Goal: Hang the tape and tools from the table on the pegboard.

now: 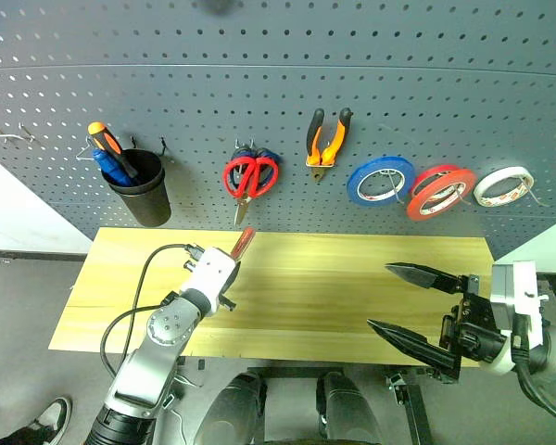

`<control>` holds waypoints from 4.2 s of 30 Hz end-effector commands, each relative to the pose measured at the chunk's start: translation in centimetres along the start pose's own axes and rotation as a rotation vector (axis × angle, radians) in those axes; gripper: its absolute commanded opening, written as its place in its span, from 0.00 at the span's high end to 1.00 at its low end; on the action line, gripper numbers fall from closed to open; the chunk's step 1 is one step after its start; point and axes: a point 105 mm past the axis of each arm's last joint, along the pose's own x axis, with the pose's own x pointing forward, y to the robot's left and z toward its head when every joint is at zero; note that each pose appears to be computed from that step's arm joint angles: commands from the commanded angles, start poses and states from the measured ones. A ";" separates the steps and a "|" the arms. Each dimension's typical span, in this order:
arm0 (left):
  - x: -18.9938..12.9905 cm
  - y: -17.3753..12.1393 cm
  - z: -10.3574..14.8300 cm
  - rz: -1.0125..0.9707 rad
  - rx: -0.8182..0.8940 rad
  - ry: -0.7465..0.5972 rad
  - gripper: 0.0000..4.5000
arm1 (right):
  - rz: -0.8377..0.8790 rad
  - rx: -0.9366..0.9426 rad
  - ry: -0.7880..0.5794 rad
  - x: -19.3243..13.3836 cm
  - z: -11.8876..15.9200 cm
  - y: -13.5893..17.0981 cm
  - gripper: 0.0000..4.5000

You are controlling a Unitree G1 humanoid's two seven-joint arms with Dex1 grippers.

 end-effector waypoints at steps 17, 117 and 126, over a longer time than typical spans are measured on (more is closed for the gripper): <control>-4.3 2.5 11.1 0.260 0.188 -0.742 0.83 | 0.005 -0.037 -0.035 -0.2 0.5 -1.1 0.00; -4.8 5.7 20.8 0.209 0.114 -1.001 0.13 | 0.041 -0.171 -0.103 -1.3 6.6 -2.6 0.00; -2.3 -0.6 17.6 -0.386 0.056 -0.781 0.13 | 0.060 -0.111 -0.159 0.8 3.4 -1.4 0.00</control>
